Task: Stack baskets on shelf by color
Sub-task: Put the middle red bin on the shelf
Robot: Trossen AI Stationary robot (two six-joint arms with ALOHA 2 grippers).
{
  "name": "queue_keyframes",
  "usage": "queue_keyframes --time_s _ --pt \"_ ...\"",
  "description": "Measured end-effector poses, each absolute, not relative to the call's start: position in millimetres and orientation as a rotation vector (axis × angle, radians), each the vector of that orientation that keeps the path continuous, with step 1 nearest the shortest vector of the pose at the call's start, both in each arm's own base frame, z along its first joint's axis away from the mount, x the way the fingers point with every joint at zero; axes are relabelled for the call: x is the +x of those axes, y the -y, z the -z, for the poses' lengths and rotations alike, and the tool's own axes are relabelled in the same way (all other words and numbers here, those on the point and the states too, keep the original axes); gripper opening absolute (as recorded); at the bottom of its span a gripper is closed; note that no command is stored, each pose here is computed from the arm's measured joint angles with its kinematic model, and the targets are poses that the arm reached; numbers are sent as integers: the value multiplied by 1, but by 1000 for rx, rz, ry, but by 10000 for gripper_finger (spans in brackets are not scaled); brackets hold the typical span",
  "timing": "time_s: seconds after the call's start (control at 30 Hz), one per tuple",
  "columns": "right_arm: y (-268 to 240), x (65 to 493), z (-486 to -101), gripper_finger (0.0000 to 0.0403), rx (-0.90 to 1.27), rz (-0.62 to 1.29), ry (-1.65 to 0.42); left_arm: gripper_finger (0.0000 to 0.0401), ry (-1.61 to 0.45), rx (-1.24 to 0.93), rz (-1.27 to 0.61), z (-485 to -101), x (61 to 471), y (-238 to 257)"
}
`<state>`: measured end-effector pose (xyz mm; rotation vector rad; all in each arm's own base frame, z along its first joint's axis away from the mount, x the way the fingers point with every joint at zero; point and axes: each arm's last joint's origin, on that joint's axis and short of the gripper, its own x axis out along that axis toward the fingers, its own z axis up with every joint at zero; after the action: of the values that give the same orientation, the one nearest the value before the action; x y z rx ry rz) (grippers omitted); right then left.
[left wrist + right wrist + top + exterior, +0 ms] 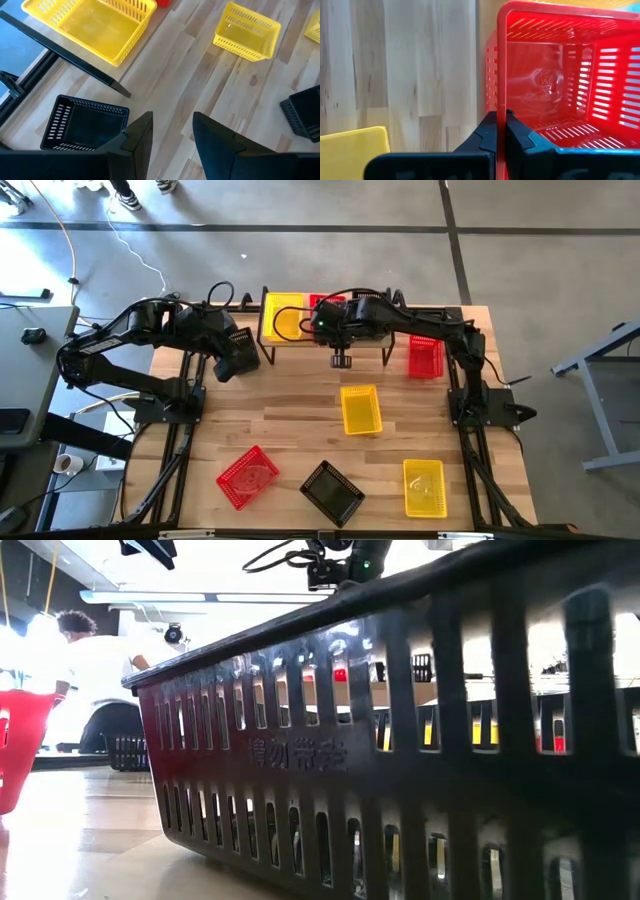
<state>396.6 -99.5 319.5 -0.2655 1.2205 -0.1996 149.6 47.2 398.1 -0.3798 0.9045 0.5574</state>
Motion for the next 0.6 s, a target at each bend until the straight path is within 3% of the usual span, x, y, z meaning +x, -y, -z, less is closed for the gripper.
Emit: queue_keyframes --time_s 0.4,0.6 --pt "100 399 -321 4 -260 212 -1188 129 -903 -387 -561 -398 150 -47" --pt "107 397 -321 58 -216 255 -1186 129 -902 -388 -561 -398 150 -47"
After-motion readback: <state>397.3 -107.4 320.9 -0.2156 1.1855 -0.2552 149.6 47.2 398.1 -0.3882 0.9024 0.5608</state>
